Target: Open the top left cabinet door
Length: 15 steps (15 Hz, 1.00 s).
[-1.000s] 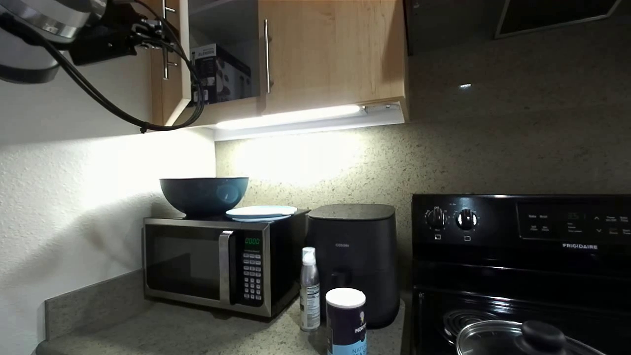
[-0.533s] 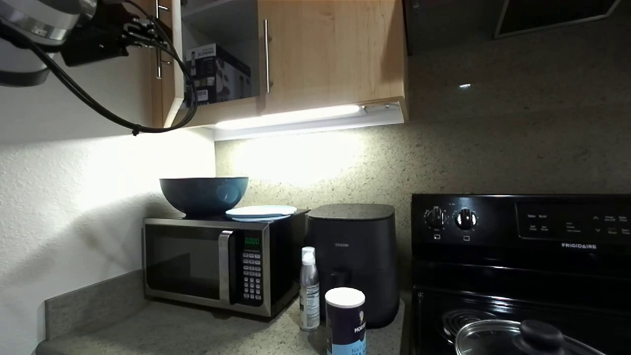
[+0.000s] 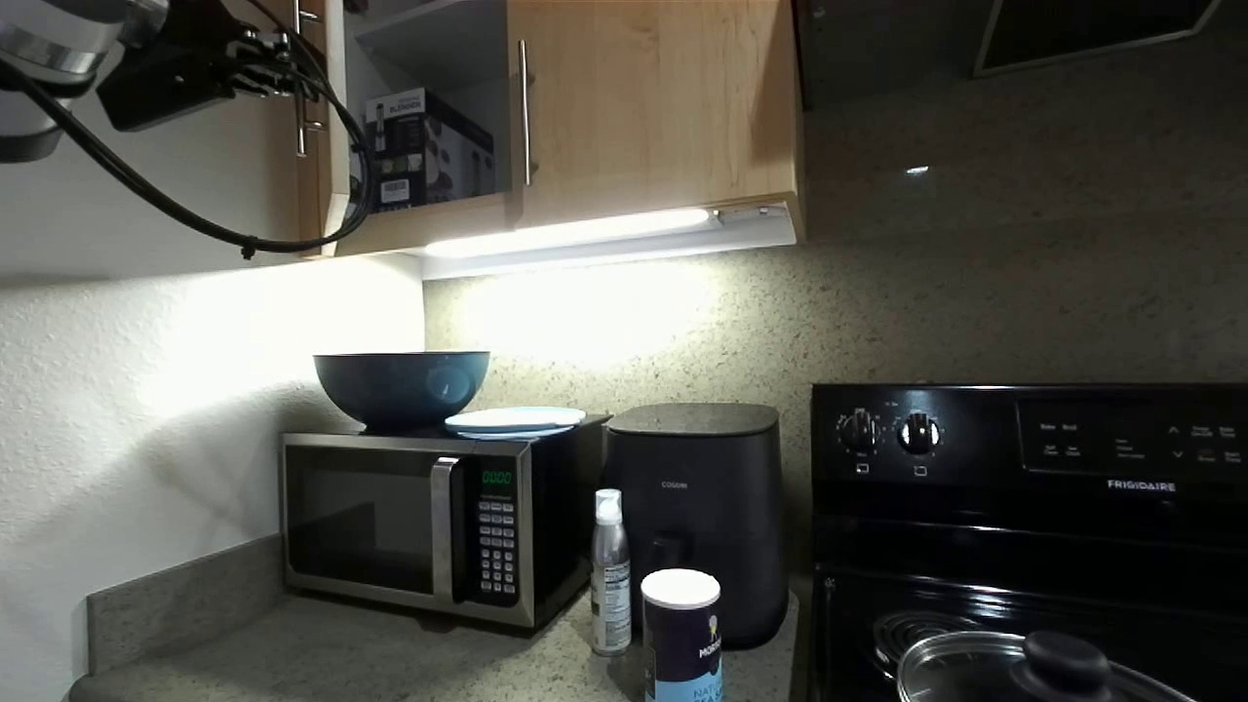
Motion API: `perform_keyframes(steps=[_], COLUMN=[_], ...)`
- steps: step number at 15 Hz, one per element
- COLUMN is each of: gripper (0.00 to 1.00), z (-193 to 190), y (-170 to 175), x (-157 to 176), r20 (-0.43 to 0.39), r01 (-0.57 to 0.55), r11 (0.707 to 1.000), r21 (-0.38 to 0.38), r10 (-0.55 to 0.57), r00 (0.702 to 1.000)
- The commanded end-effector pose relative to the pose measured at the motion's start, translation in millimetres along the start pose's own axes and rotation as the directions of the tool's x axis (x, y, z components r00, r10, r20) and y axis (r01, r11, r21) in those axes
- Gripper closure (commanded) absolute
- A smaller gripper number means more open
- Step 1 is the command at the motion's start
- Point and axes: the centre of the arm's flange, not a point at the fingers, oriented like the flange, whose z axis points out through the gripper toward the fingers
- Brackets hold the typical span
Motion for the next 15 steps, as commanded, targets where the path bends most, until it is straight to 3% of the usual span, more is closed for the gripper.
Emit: perform_keyframes(steps=[1, 11, 12, 15], gripper=[0.93, 0.94, 0.93, 0.93], z=[-5, -22, -27, -27], y=[-72, -113, -50, -51], x=[-1, -3, 8, 8], r20=[0.015, 0.056, 0.046, 0.047], r01=[0.079, 0.118, 0.062, 0.062], r11=[0.989, 0.993, 0.990, 0.990], r21=[0.122, 0.019, -0.128, -0.129], r10=[-0.082, -0.119, -0.057, -0.056], r00=[0.997, 0.991, 0.997, 0.997])
